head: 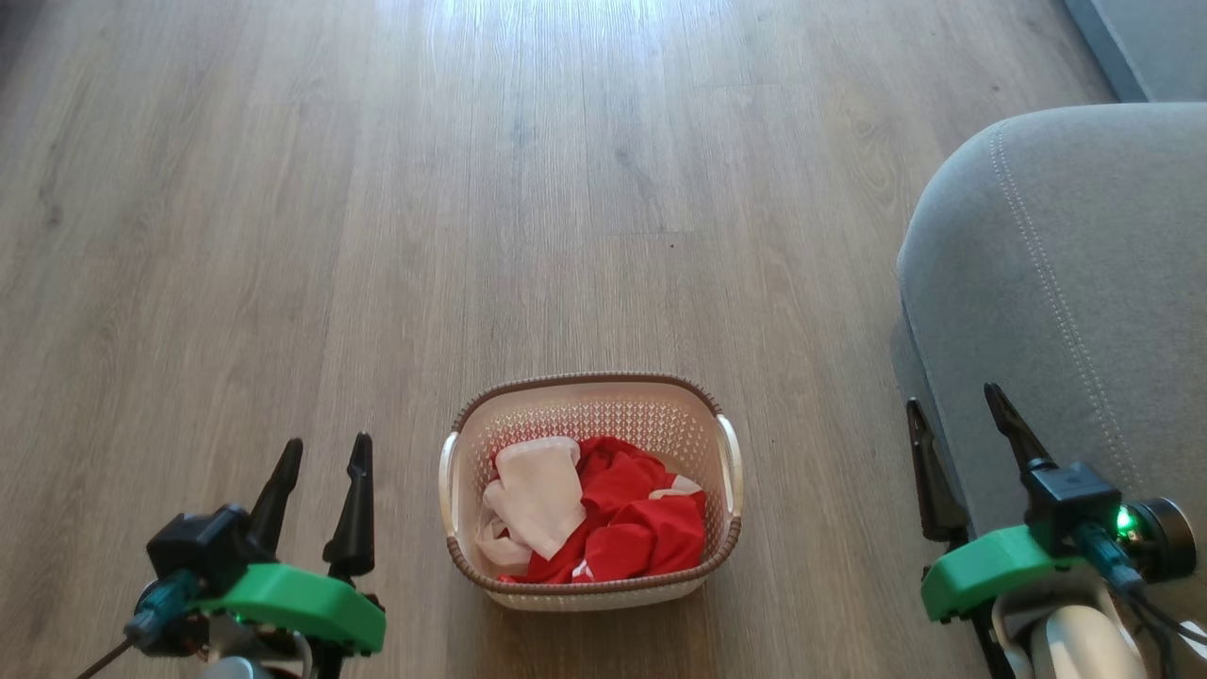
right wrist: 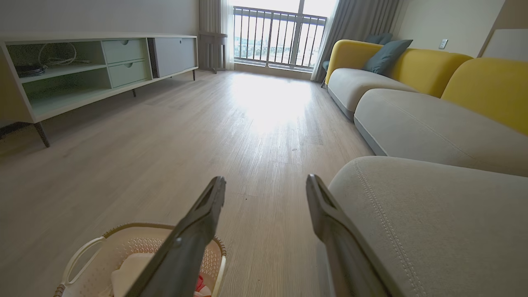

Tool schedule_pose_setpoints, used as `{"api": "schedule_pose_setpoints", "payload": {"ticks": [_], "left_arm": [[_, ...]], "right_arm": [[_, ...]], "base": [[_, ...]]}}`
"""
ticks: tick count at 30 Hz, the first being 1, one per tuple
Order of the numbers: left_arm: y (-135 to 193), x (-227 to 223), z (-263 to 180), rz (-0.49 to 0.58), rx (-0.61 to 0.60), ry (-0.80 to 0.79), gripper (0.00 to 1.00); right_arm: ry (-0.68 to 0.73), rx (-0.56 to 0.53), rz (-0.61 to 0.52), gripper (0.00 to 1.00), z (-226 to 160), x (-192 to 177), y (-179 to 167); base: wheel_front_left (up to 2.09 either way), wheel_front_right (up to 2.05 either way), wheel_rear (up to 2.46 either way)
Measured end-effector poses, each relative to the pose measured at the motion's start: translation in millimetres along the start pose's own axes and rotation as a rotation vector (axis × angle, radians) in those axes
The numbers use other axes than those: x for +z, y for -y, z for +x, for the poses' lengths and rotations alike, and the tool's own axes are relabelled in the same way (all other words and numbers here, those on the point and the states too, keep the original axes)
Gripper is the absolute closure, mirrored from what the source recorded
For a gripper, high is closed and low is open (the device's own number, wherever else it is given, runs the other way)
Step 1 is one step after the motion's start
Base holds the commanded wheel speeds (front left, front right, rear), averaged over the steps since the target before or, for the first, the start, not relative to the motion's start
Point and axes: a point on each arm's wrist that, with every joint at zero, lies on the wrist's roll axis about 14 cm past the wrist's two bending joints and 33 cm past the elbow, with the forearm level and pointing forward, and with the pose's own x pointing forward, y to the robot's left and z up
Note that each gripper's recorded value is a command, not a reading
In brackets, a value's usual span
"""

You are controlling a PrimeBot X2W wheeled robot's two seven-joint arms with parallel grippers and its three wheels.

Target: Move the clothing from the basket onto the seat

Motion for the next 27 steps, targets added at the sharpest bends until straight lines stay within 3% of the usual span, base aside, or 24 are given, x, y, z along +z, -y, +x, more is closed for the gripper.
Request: {"api": "schedule_pose_setpoints", "payload": {"ticks": [11,27], "left_arm": [[6.4,2.5,0.8,0.124,-0.037,0.015,0.00],[4.4,-1.5,2.3,0.129,-0.033,0.003,0.00]], "right_arm": [[0.026,0.032,-0.146,0.00,0.4,5.5,-4.3],[0.014,0.029,-0.142,0.00,0.7,1.7,-3.0]], "base": [[0.00,0.00,0.00],[0.00,0.00,0.00]]}}
